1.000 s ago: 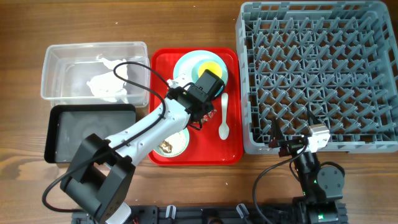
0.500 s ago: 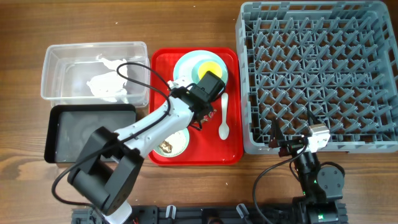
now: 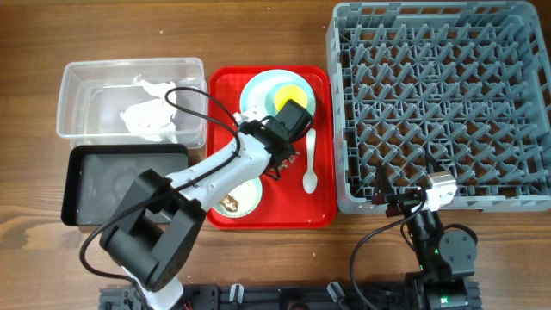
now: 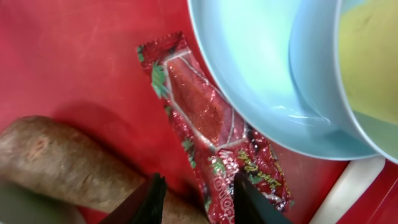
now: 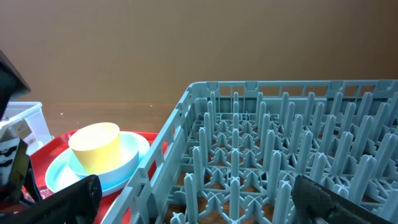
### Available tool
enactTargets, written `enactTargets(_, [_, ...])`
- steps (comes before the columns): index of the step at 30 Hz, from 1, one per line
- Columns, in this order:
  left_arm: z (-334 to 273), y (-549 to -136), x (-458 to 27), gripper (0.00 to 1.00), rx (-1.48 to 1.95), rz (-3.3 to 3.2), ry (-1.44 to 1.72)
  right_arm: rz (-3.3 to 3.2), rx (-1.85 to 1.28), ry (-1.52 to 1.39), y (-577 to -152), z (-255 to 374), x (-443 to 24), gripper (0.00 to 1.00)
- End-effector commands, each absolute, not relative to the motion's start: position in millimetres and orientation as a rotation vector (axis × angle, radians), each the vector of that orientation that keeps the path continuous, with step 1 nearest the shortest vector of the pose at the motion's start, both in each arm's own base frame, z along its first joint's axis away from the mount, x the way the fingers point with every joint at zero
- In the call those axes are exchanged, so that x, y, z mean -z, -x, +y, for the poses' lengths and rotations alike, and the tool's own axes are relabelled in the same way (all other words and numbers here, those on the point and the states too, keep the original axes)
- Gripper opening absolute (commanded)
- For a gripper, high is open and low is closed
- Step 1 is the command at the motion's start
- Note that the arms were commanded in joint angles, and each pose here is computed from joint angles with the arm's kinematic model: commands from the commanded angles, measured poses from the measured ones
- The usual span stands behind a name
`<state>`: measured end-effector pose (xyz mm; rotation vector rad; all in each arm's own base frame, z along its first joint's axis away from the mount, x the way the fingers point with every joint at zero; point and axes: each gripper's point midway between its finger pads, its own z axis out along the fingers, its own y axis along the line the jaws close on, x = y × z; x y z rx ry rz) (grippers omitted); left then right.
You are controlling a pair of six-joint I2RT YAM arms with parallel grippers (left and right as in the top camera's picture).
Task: Sort waste into correct bins and load items into the dishwasher rack
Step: 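Reach the left gripper to the red candy wrapper and grasp it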
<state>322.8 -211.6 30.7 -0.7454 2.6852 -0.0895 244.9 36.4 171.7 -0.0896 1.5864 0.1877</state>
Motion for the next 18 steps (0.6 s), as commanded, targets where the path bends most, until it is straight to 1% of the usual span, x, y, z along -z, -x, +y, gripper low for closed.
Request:
enactTargets(1, [-204.3, -328.4, -24.1, 0.36, 0.049, 2.656, 0.770, 1.576, -0.171, 0.085, -245.0, 33.7, -173.9, 1.00])
enactTargets(13, [-202.1, -330.8, -7.7, 0.36, 0.002, 2.657, 0.767, 1.575, -0.171, 0.085, -245.0, 33.7, -174.0, 1.00])
enactTargets(18, [-202.8, -331.6, -8.0, 0.30, 0.007, 2.654, 0.767, 1.576, -0.171, 0.085, -245.0, 33.7, -173.9, 1.00])
